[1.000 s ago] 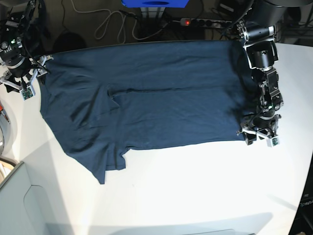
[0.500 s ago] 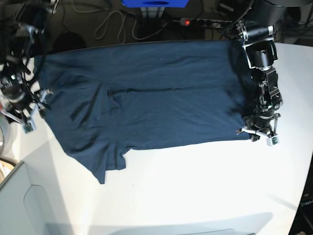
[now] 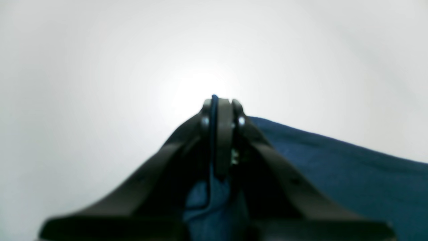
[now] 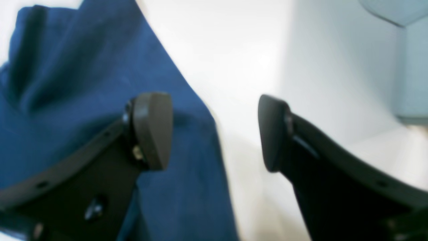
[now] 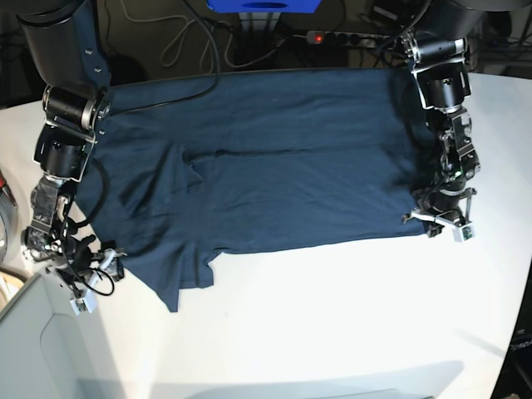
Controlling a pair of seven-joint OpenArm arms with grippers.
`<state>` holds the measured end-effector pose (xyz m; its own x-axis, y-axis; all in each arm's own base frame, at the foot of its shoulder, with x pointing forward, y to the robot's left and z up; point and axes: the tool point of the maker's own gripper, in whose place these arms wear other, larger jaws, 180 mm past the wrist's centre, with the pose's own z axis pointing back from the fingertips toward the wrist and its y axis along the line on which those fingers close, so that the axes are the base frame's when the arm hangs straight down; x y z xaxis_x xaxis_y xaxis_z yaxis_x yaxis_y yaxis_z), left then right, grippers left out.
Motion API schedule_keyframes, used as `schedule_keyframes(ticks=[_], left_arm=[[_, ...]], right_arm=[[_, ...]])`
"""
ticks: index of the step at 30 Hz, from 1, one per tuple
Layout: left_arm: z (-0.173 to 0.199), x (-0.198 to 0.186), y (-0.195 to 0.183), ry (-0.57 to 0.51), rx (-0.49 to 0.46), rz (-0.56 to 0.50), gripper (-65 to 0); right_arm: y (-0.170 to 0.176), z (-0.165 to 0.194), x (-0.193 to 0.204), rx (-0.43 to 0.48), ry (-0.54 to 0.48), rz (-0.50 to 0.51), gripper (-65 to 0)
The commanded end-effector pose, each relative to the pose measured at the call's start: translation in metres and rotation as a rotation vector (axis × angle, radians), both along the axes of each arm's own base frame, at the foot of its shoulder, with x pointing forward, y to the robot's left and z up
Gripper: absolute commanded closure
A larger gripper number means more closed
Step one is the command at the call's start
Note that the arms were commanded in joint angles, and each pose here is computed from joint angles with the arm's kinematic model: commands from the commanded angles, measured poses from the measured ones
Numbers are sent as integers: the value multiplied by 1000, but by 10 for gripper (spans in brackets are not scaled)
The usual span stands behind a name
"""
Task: Fold the T-shirt properly
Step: 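Grasp the hem corners of the shirt with both grippers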
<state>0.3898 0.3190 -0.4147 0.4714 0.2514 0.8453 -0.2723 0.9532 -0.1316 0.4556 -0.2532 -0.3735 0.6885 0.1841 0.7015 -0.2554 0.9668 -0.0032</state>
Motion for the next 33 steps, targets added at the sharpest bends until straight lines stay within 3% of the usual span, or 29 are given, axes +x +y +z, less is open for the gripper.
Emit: schedule_keyframes(ticks=[1, 4, 19, 22, 26, 33], left_arm=[[2, 1, 5, 21, 12, 2, 0], [-1, -3, 5, 30, 12, 2, 0], [-4, -6, 5, 37, 15, 1, 0], [-4, -6, 5, 41, 12, 1, 0], [-4, -6, 5, 41, 12, 1, 0], [13, -1, 2, -6, 30, -13, 0]], right_arm=[[-6, 19, 17, 13, -58, -15, -388], [-5, 10, 20, 54, -63, -49, -388], [-9, -31, -14, 61, -20, -67, -378], [-8, -32, -14, 62, -18, -66, -278], [-8, -32, -14, 62, -17, -66, 0], [-9, -28, -12, 71, -33, -71, -2]])
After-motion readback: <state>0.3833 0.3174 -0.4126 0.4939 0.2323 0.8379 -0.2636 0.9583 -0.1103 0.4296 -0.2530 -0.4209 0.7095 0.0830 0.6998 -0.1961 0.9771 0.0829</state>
